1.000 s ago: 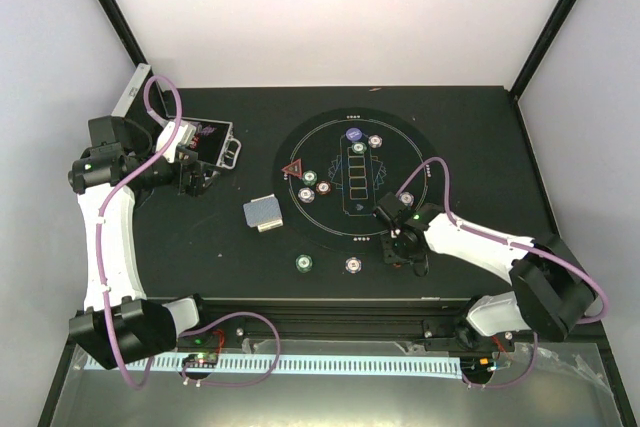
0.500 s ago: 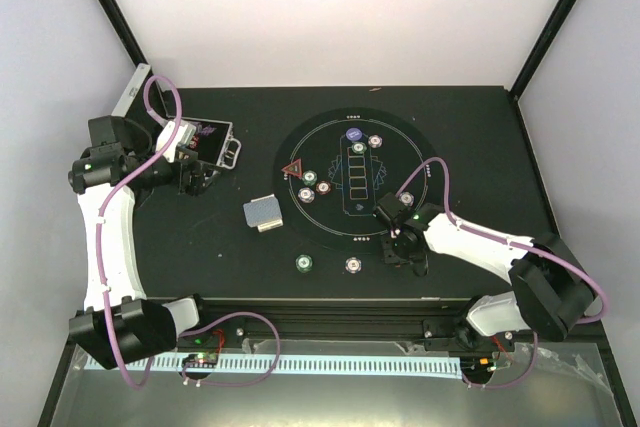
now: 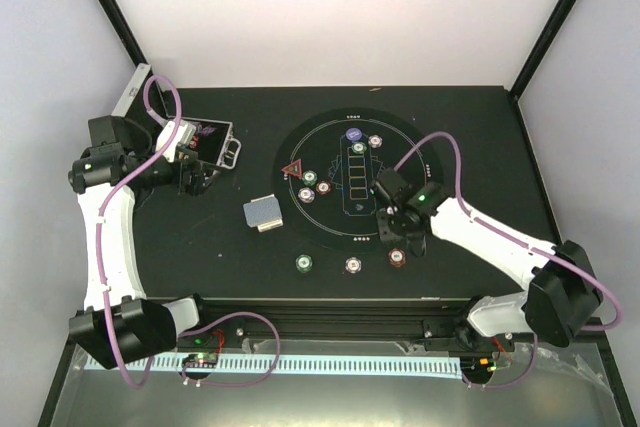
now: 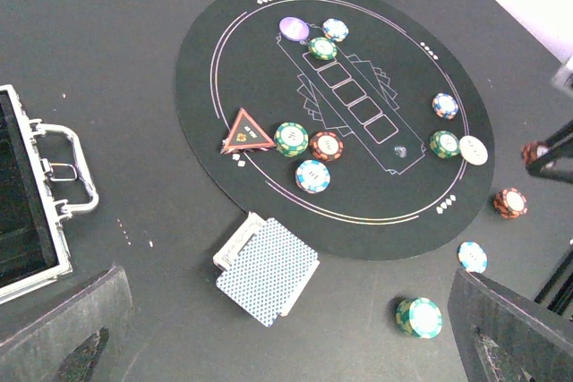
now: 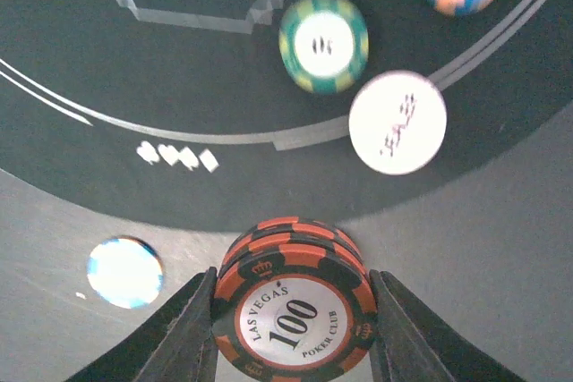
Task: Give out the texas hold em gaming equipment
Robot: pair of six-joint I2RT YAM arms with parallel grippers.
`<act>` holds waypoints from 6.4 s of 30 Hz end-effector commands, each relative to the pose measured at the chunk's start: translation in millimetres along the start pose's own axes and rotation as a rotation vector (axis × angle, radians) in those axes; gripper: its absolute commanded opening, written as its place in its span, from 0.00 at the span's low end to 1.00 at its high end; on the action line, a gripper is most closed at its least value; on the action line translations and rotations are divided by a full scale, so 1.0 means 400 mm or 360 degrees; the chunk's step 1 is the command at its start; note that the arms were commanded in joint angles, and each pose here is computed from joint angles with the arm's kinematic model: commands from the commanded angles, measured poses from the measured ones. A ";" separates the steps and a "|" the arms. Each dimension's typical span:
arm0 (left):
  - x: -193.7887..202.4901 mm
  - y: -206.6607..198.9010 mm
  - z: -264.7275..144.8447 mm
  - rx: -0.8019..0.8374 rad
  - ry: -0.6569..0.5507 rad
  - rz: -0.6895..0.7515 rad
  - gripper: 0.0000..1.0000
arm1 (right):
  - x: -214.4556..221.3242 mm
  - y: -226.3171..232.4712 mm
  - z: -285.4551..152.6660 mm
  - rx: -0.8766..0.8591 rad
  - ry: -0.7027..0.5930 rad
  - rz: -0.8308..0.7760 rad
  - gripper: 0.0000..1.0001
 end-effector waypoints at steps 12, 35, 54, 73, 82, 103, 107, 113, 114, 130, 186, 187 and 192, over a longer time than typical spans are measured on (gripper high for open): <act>-0.017 -0.001 -0.007 0.0009 -0.0036 0.0000 0.99 | -0.461 -0.148 -0.004 0.0183 -0.0217 0.0055 0.19; 0.032 0.020 0.034 0.0137 0.0137 0.0038 0.99 | -0.649 -0.334 0.338 0.0096 -0.0011 0.0329 0.22; 0.040 0.054 0.056 0.0104 0.0202 0.0002 0.99 | -0.675 -0.349 0.411 0.0079 -0.0037 0.0381 0.27; 0.036 0.048 0.049 0.0093 0.0193 -0.0012 0.99 | -0.682 -0.363 0.385 0.0108 -0.0036 0.0316 0.68; 0.032 0.048 0.044 0.0066 0.0186 -0.0011 0.99 | -0.704 -0.371 0.230 0.0137 -0.0158 0.0315 0.72; 0.021 0.044 0.028 0.0018 0.0194 -0.0025 0.99 | -0.023 -0.010 0.037 0.0035 -0.0093 0.0132 0.78; 0.023 0.020 0.009 0.0004 0.0154 0.0018 0.99 | 0.053 -0.003 0.068 -0.0021 -0.0047 0.0158 0.78; 0.017 0.002 -0.001 0.0028 0.0122 0.0030 0.99 | 0.099 0.003 0.120 -0.0048 0.0043 0.0140 0.77; 0.016 -0.002 -0.004 0.0031 0.0113 0.0039 0.99 | 0.106 0.004 0.130 -0.0050 0.0057 0.0134 0.77; 0.006 -0.031 -0.022 0.0056 0.0032 0.0065 0.99 | 0.140 -0.006 0.175 0.0001 0.0125 0.0103 0.56; 0.094 0.035 0.039 0.0059 0.0295 0.0161 0.99 | -0.198 -0.308 0.115 0.0217 0.0009 0.0436 0.19; 0.097 0.038 0.041 0.0061 0.0303 0.0177 0.99 | -0.191 -0.311 0.129 0.0210 0.0023 0.0447 0.19; 0.141 0.055 0.060 0.0083 0.0417 0.0282 0.99 | -0.161 -0.306 0.188 0.0185 0.0085 0.0458 0.19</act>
Point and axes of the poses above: each gripper's point midway between its finger pads, its own z axis out along the fingers, its own y axis along the line the jaws close on, x = y × z, the point moved 6 cm from there along -z, back along the fingers, and after that the axes turned 12 degrees about -z, right-handed, at the moved point
